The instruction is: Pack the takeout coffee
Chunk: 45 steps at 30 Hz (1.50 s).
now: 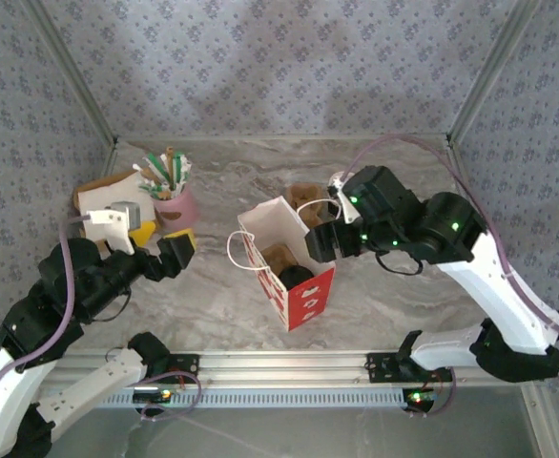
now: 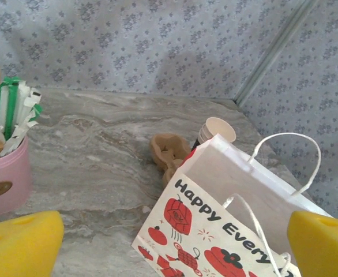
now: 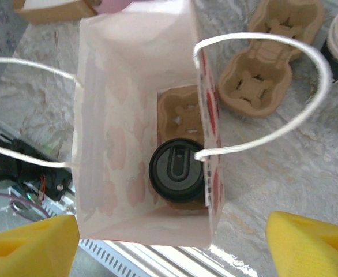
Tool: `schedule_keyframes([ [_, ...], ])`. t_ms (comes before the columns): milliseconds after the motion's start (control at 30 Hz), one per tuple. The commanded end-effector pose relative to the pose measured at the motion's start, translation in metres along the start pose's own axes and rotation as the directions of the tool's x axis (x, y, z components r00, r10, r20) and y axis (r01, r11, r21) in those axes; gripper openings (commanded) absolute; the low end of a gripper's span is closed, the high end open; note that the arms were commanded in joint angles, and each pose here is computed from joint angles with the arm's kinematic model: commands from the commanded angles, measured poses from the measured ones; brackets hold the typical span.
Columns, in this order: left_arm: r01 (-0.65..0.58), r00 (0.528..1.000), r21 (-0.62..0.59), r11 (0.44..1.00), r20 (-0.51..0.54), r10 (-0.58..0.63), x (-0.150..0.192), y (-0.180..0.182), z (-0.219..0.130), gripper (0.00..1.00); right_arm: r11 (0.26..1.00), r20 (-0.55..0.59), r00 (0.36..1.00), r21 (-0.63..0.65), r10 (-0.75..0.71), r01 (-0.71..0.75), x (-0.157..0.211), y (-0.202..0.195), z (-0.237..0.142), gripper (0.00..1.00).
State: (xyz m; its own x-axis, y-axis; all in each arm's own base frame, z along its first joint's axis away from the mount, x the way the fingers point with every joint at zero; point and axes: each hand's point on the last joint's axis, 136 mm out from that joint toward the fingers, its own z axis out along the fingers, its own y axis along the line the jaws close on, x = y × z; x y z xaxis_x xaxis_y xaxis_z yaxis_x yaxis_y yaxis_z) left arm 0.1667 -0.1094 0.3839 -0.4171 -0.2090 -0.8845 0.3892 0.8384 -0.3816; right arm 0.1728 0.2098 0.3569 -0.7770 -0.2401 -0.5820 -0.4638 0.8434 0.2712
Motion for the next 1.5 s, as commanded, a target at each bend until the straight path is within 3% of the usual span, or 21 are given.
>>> schedule_keyframes([
  [0, 0.021, 1.000, -0.047, 0.999, 0.005, -0.021, 0.004, 0.011, -0.002, 0.99, 0.999, 0.044, 0.998, 0.005, 0.038, -0.039, -0.003, -0.013, -0.006, 0.87],
  [333, 0.055, 0.998, -0.155, 0.986, -0.026, -0.059, 0.023, 0.035, -0.003, 0.99, 0.983, 0.109, 0.980, 0.062, 0.164, -0.172, -0.001, -0.060, -0.015, 0.88],
  [600, 0.070, 0.990, -0.225, 0.972, -0.106, -0.096, 0.049, 0.049, 0.001, 0.98, 0.927, 0.125, 0.938, 0.156, 0.323, -0.340, 0.016, -0.112, -0.013, 0.88],
  [1000, 0.106, 0.946, -0.300, 0.948, -0.263, -0.189, 0.111, 0.065, 0.024, 0.82, 0.827, 0.066, 0.838, 0.133, 0.542, -0.546, 0.052, -0.154, 0.021, 0.87],
  [1167, 0.135, 0.918, -0.275, 0.952, -0.326, -0.225, 0.133, 0.058, 0.045, 0.69, 0.799, -0.005, 0.804, 0.116, 0.595, -0.591, 0.072, -0.156, 0.047, 0.83],
  [1467, 0.244, 0.864, -0.227, 0.943, -0.391, -0.318, 0.171, 0.045, 0.079, 0.56, 0.774, -0.126, 0.764, 0.120, 0.633, -0.622, 0.116, -0.157, 0.089, 0.76],
])
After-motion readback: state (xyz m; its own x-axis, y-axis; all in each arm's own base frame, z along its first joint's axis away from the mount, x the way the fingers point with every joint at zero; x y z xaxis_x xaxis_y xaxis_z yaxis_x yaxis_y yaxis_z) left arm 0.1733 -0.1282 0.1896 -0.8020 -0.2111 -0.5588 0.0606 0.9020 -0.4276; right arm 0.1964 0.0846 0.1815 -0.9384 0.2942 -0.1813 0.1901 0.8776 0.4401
